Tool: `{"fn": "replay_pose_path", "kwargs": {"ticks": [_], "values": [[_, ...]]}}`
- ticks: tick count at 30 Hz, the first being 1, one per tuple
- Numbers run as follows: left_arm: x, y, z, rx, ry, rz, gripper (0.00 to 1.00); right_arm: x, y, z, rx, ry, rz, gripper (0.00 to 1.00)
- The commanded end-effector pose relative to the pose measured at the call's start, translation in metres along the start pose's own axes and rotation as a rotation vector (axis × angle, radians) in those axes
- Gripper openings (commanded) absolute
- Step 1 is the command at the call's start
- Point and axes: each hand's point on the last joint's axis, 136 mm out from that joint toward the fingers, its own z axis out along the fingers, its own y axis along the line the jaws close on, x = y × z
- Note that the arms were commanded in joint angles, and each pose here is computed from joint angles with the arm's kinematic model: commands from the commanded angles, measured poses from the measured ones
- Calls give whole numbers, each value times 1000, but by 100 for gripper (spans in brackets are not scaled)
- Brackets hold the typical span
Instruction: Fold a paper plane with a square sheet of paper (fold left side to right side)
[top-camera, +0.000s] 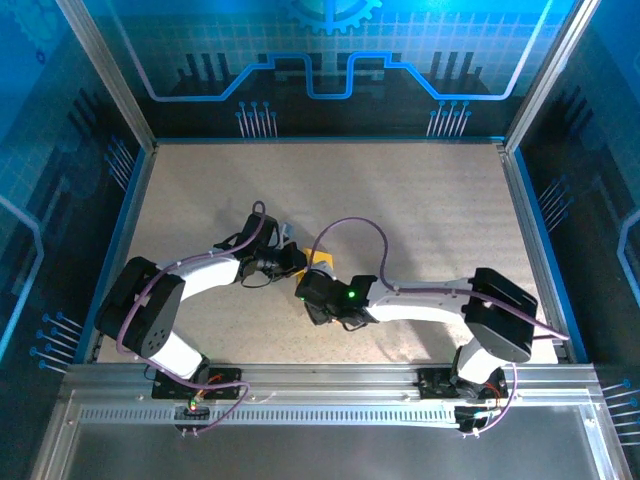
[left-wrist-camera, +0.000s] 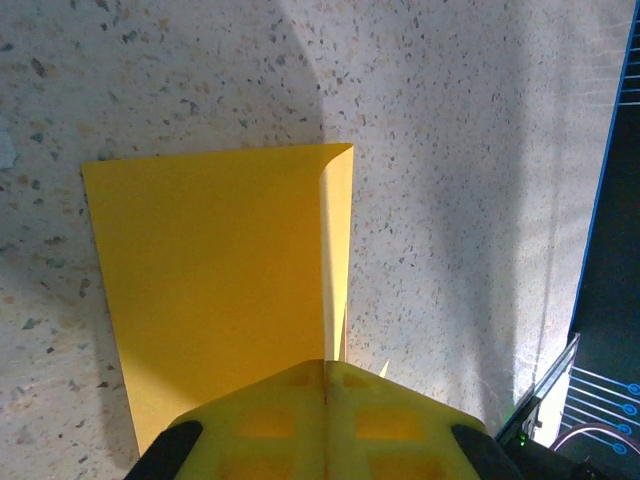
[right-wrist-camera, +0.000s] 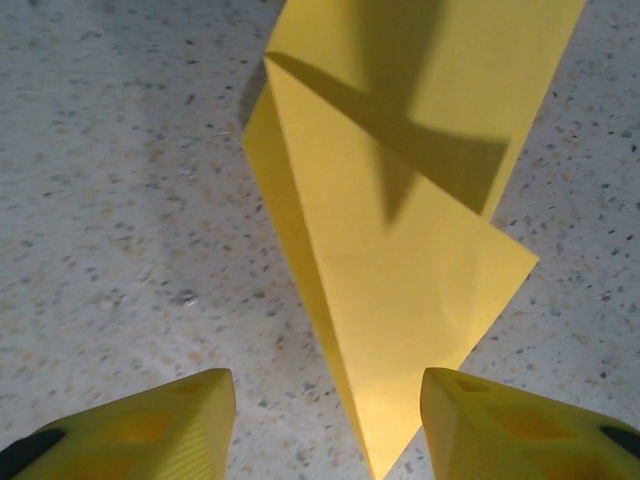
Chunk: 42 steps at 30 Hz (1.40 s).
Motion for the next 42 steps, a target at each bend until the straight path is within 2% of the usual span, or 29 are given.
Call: {"fn": "replay_pose_path", "kwargs": {"ticks": [1, 18, 23, 27, 34, 38, 42], "values": [[-1, -15, -5, 21, 1, 9, 7, -3, -8, 4, 94, -14, -15, 51], [-2, -18, -5, 19, -4, 14, 7, 5, -13, 29, 159, 39, -38, 37], [-2, -18, -5, 19, -2, 13, 7, 6, -13, 30, 156, 41, -33, 29], [-2, -18, -6, 19, -5, 15, 8, 8, -14, 31, 153, 47, -31, 16], [-4, -17, -13, 2, -16, 29, 23, 14, -18, 36, 133, 70, -5, 0], [-12, -12, -29, -5, -45, 29, 32, 12, -18, 32, 67, 66, 19, 0], [-24, -7, -53, -14, -91, 30, 42, 8, -12, 27, -76, 75, 60, 0]]}}
